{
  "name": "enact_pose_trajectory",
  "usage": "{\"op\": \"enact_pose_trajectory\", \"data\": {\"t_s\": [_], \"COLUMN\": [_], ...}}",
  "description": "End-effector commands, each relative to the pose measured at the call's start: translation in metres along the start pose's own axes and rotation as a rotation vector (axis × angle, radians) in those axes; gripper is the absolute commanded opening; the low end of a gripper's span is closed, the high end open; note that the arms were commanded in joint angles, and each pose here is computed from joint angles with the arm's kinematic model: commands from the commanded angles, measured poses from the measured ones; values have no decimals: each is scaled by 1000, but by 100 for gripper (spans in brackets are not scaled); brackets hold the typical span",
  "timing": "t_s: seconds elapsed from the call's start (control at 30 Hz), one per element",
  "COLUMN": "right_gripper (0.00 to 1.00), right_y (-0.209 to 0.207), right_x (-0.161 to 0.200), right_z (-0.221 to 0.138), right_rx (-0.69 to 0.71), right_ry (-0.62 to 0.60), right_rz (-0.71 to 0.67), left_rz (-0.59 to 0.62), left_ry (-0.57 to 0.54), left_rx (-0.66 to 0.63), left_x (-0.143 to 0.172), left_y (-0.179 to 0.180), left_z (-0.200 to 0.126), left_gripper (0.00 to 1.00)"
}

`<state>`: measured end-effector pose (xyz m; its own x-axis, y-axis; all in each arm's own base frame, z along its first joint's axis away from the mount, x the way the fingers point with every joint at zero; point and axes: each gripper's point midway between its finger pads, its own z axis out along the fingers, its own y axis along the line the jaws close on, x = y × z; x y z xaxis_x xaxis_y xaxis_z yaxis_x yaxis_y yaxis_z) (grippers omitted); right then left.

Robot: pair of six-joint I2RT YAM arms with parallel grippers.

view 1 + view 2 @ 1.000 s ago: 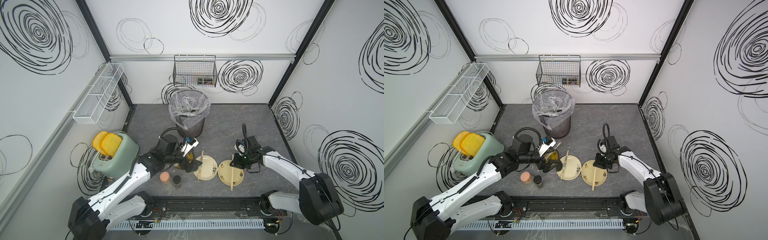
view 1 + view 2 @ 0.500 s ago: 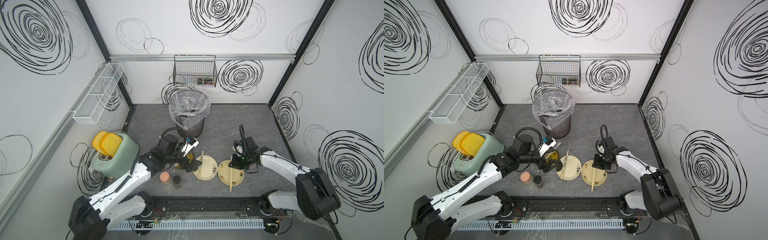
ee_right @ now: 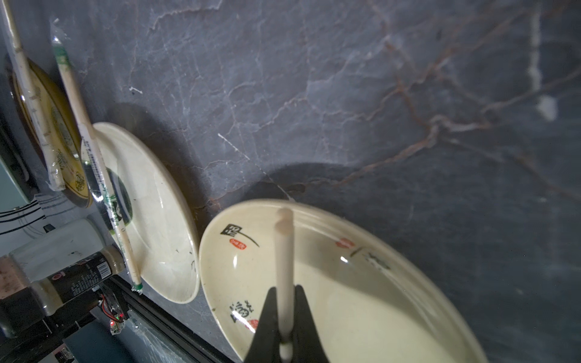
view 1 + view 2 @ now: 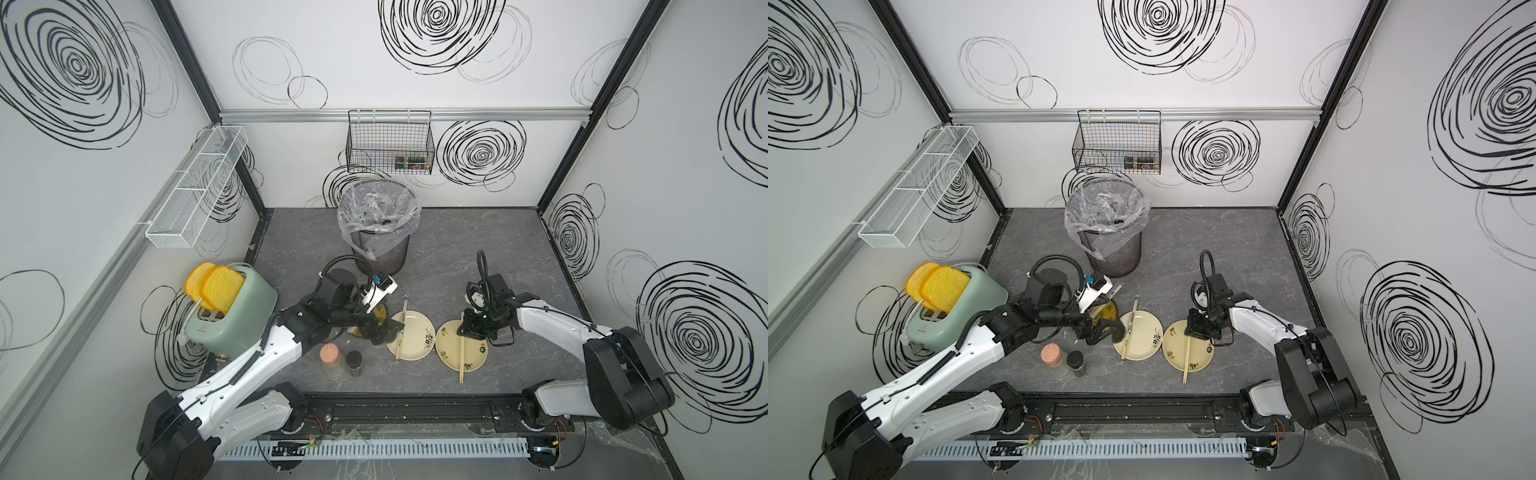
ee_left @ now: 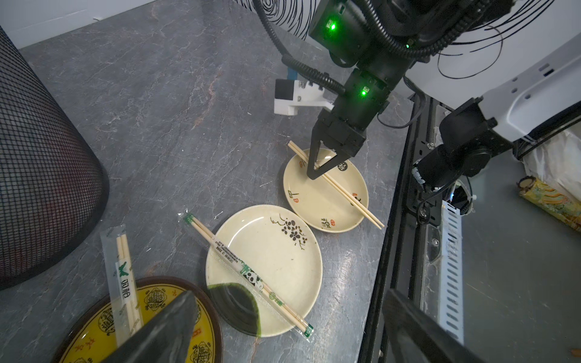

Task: Remove the packaging of disposable chopsticks
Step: Place the disposable chopsticks on the plate.

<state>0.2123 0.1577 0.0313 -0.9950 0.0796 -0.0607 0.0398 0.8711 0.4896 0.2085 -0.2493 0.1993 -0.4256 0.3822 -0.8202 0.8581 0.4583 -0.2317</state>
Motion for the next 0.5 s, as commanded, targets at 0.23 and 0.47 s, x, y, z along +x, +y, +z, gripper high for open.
{"op": "enact_pose_trajectory", "data": {"t_s": [0.23, 0.47], "right_gripper": [9, 13], "right_y": [-10, -15], "right_x": [2, 2], "right_z": [9, 12], "right_rx": [10, 31], "right_ry": [18, 25], "right_rz": [13, 12], "left_rz": [25, 24], "left_ry": [-5, -4], "left_rx": [12, 13], "left_x": [-2, -2], "left_y": [-4, -4], "left_z": [-2, -2], "left_gripper": [96, 96]}}
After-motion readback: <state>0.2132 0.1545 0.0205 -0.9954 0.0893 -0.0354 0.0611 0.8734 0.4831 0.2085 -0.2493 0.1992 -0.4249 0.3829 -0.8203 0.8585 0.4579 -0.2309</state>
